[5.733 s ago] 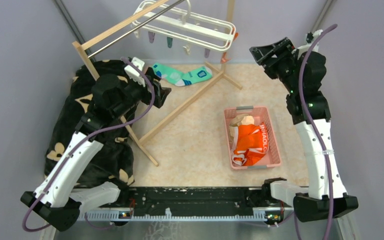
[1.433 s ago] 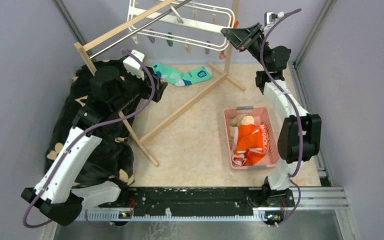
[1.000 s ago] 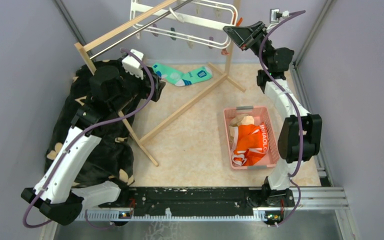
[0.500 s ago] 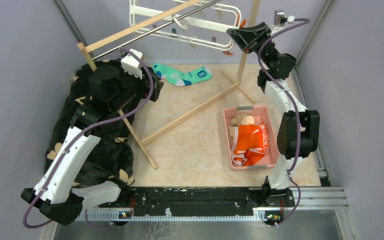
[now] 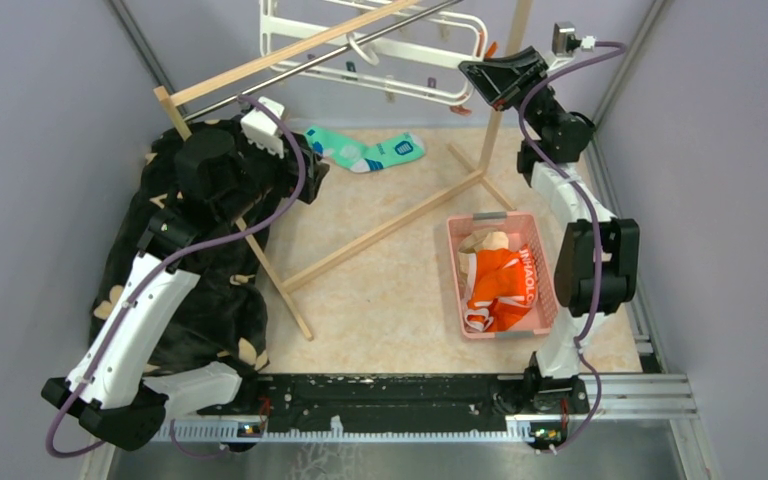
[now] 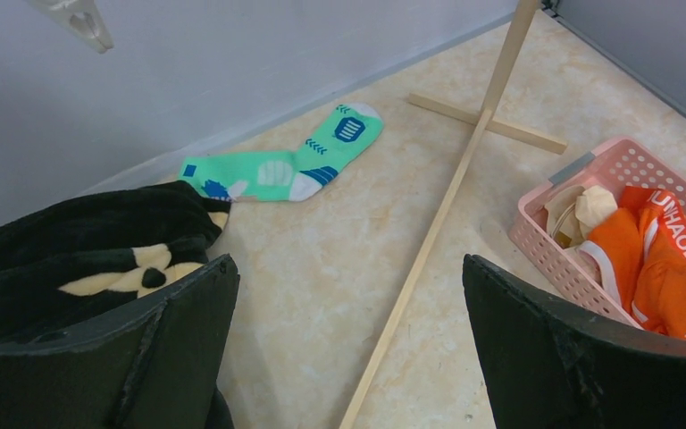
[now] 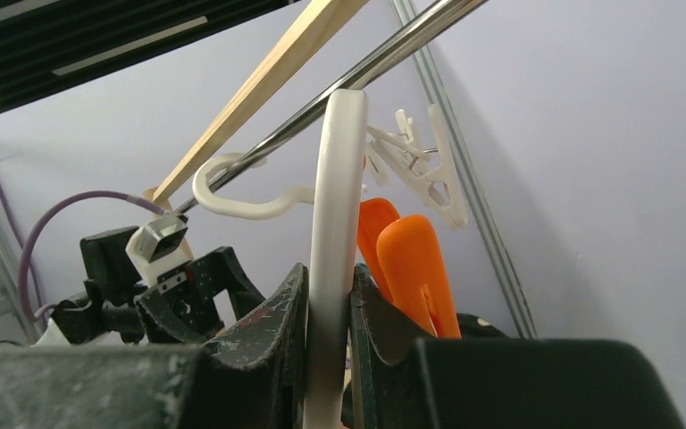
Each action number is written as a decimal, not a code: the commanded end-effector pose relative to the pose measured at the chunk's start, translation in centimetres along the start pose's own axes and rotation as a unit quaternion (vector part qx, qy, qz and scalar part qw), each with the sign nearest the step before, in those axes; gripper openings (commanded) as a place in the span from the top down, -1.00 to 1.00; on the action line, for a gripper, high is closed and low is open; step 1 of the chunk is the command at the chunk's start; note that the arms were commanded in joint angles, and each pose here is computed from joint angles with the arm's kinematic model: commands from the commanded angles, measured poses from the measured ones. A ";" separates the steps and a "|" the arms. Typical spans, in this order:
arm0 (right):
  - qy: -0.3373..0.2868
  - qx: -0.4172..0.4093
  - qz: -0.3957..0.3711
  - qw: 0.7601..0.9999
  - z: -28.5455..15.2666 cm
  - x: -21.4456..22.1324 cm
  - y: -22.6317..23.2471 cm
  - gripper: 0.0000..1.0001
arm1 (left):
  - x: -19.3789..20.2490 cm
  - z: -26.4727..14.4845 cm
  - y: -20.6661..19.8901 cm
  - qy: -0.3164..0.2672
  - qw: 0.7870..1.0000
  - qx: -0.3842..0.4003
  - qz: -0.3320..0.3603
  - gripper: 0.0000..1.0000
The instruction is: Clip the underwear to the hanger
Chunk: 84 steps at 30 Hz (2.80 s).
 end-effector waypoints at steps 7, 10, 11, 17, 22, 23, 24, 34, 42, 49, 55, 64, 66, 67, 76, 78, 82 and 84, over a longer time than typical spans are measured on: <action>-0.079 -0.158 -0.064 0.982 1.9 -3.5 5.3 1.00 | -2.0 -0.4 -0.8 -0.048 0.997 0.057 -0.011 -1.00; -0.077 -0.164 -0.066 0.981 2.1 -3.8 5.7 1.00 | -2.0 -0.2 -1.3 -0.048 0.995 0.089 -0.016 -0.99; -0.078 -0.166 -0.065 0.981 2.1 -3.9 5.9 1.00 | -1.9 -0.1 -1.4 -0.047 0.994 0.096 -0.016 -1.00; -0.075 -0.167 -0.070 0.981 1.9 -4.3 7.4 1.00 | -2.2 -0.3 -1.4 -0.057 0.994 0.096 -0.013 -1.00; -0.041 -0.155 -0.102 0.982 1.3 -3.8 7.5 1.00 | -2.8 -0.4 -1.5 -0.066 0.992 0.109 -0.013 -1.00; -0.037 -0.156 -0.107 0.981 1.2 -3.8 7.5 1.00 | -2.8 -0.4 -1.6 -0.066 0.991 0.111 -0.013 -1.00; -0.034 -0.157 -0.113 0.980 1.1 -3.9 7.6 1.00 | -2.9 -0.4 -1.6 -0.067 0.991 0.113 -0.013 -1.00; 0.025 -0.173 -0.153 0.973 2.7 -5.6 7.8 1.00 | -3.4 -0.6 -1.7 -0.076 0.990 0.121 -0.016 -1.00; 0.002 0.005 -0.089 0.996 1.6 -4.7 5.2 1.00 | -2.9 -0.4 -1.7 -0.076 0.991 0.112 -0.022 -1.00; 0.049 0.011 -0.063 0.997 3.1 -5.5 2.8 1.00 | -2.6 0.0 -1.6 -0.074 0.991 0.108 -0.021 -1.00; 0.065 -0.003 -0.037 0.997 3.7 -5.2 -0.4 1.00 | -2.8 -0.1 -1.4 -0.079 0.992 0.092 -0.021 -1.00; 0.083 -0.010 -0.050 0.995 6.0 -6.3 -3.7 1.00 | -2.8 0.4 -1.2 -0.074 0.994 0.079 -0.017 -1.00; 0.085 -0.002 -0.036 0.996 5.8 -5.9 -4.4 1.00 | -2.6 0.7 -1.1 -0.069 0.994 0.077 -0.016 -1.00; 0.086 0.002 -0.029 0.996 5.4 -5.5 -4.6 1.00 | -2.5 0.8 -1.1 -0.066 0.995 0.076 -0.016 -1.00; 0.074 0.032 -0.026 0.996 2.8 -3.3 -3.5 0.62 | -2.4 0.1 -1.2 -0.066 0.994 0.087 -0.005 -1.00; 0.070 0.032 -0.028 0.997 2.6 -3.3 -2.9 0.54 | -2.4 -0.1 -1.1 -0.067 0.994 0.087 -0.001 -1.00; 0.066 0.039 -0.037 0.996 2.0 -3.0 -1.6 0.49 | -2.2 -0.5 -1.0 -0.068 0.994 0.083 0.006 -1.00; 0.064 0.041 -0.045 0.996 1.8 -3.0 -0.8 0.47 | -1.9 -0.4 -1.0 -0.064 0.994 0.083 0.008 -1.00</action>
Point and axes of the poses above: each gripper's point midway between its finger pads, its own z axis out along the fingers, its own y axis along the line the jaws close on, x = y × z, the point moved 10 cm from there along -z, back along the fingers, and after that the axes turned 1 degree about z, right-handed, at the moved point
